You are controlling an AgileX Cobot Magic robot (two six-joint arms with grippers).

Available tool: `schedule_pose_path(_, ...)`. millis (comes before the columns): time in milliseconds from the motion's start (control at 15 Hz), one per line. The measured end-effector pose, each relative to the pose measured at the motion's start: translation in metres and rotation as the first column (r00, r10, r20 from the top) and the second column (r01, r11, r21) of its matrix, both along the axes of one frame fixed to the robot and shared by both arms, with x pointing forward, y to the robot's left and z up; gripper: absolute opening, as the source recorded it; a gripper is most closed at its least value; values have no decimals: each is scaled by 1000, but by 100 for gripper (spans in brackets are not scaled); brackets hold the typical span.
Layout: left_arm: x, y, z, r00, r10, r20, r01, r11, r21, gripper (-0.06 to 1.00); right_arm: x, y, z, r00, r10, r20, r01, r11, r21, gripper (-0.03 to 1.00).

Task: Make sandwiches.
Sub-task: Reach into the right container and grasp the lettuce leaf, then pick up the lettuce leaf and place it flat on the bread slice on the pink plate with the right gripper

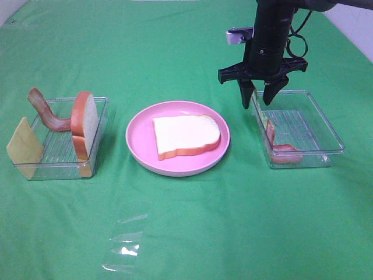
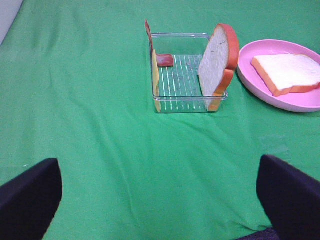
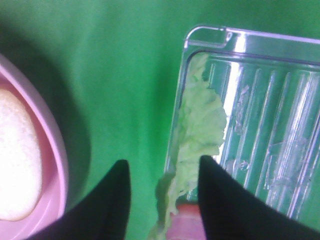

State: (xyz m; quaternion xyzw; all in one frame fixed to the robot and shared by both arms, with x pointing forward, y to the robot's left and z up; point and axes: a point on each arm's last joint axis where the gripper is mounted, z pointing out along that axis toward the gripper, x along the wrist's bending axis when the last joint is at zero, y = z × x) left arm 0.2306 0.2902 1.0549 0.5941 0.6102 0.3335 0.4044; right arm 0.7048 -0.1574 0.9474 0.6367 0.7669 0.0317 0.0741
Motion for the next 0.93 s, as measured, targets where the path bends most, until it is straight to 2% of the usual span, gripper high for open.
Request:
schedule_pose_path(67, 0, 0, 0, 1000, 0, 0, 0, 1000, 0, 97, 0, 0, 0, 1000, -2, 2, 2, 1000, -4, 35)
schedule_pose_path(200, 0, 0, 0, 1000, 0, 0, 0, 1000, 0, 97, 0, -1, 0, 1000, -4, 6, 4, 1000, -15, 6)
schedule_pose_path(267, 0, 0, 0, 1000, 0, 0, 0, 1000, 0, 97, 1, -2, 0, 1000, -4, 6, 4, 1000, -16, 2)
schedule_pose_path(533, 0, 0, 0, 1000, 0, 0, 0, 1000, 0, 97, 0, -2, 1, 1000, 7, 8, -7, 1000, -19, 2)
schedule_pose_path(933, 0, 0, 0, 1000, 0, 0, 0, 1000, 0, 97, -14, -8, 84, 984, 40, 174, -42, 999, 8, 2)
